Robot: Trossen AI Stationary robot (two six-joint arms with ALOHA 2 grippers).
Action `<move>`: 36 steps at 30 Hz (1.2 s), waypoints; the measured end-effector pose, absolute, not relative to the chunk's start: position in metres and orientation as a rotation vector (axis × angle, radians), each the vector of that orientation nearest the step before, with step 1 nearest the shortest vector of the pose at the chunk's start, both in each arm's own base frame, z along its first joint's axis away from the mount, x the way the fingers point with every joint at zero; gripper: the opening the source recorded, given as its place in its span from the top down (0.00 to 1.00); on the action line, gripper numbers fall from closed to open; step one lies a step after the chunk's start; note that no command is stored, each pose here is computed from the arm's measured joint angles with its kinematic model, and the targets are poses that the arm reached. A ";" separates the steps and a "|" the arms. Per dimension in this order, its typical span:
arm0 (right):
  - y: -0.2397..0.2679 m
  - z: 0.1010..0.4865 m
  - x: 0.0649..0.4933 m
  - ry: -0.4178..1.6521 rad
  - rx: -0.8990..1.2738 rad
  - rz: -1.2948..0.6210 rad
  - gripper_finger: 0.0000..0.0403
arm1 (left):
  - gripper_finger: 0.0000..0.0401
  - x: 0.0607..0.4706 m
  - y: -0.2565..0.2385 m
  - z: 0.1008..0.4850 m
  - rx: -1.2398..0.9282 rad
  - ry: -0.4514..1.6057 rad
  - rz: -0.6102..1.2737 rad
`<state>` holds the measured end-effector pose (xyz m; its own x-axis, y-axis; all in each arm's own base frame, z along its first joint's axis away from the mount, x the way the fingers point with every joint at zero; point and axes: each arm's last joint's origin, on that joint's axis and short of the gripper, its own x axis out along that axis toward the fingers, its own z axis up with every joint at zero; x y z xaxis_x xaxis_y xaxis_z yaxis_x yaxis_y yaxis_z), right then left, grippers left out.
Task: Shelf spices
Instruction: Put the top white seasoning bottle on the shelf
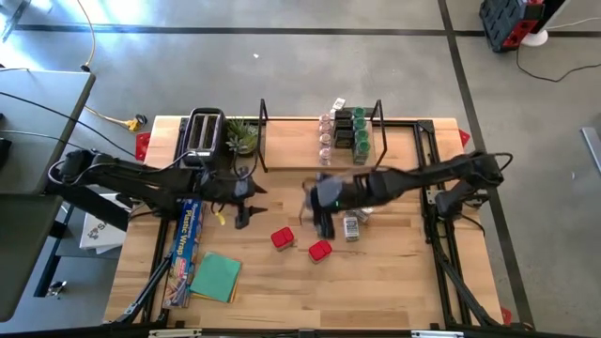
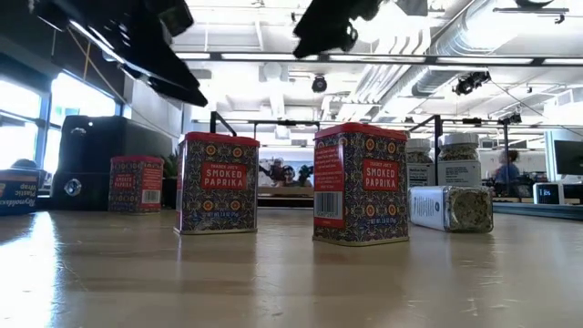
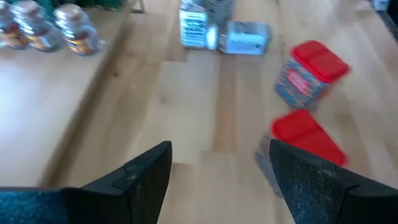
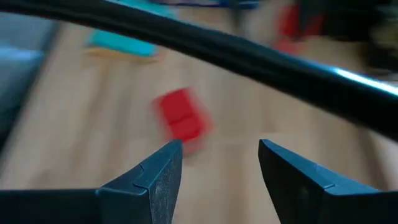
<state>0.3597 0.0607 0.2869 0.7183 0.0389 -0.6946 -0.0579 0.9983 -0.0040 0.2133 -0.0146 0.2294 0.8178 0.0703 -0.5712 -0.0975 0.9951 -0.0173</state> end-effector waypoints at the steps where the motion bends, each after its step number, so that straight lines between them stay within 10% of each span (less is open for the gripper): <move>1: 0.070 0.286 0.358 0.772 -0.027 0.099 0.49 | 0.34 0.211 -0.018 0.230 -0.051 0.611 0.082; 8: 0.105 0.271 0.334 0.994 -0.050 0.147 0.49 | 0.34 0.201 -0.031 0.230 -0.076 0.649 0.103; 16: 0.063 0.268 0.314 1.196 -0.048 -0.355 0.49 | 0.34 0.201 -0.030 0.229 -0.071 0.646 0.138; 23: 0.004 0.265 0.309 1.227 0.447 -0.751 0.49 | 0.34 0.201 -0.030 0.229 -0.069 0.648 0.143; 36: -0.029 0.238 0.302 1.342 0.604 -0.690 0.46 | 0.34 0.200 -0.030 0.229 -0.067 0.655 0.142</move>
<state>0.3021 -0.0295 0.2384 0.0913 -0.1002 -0.9908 0.7473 0.6645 0.0017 0.2002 -0.0301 0.2287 0.7835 0.1106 -0.6115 -0.1530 0.9881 -0.0173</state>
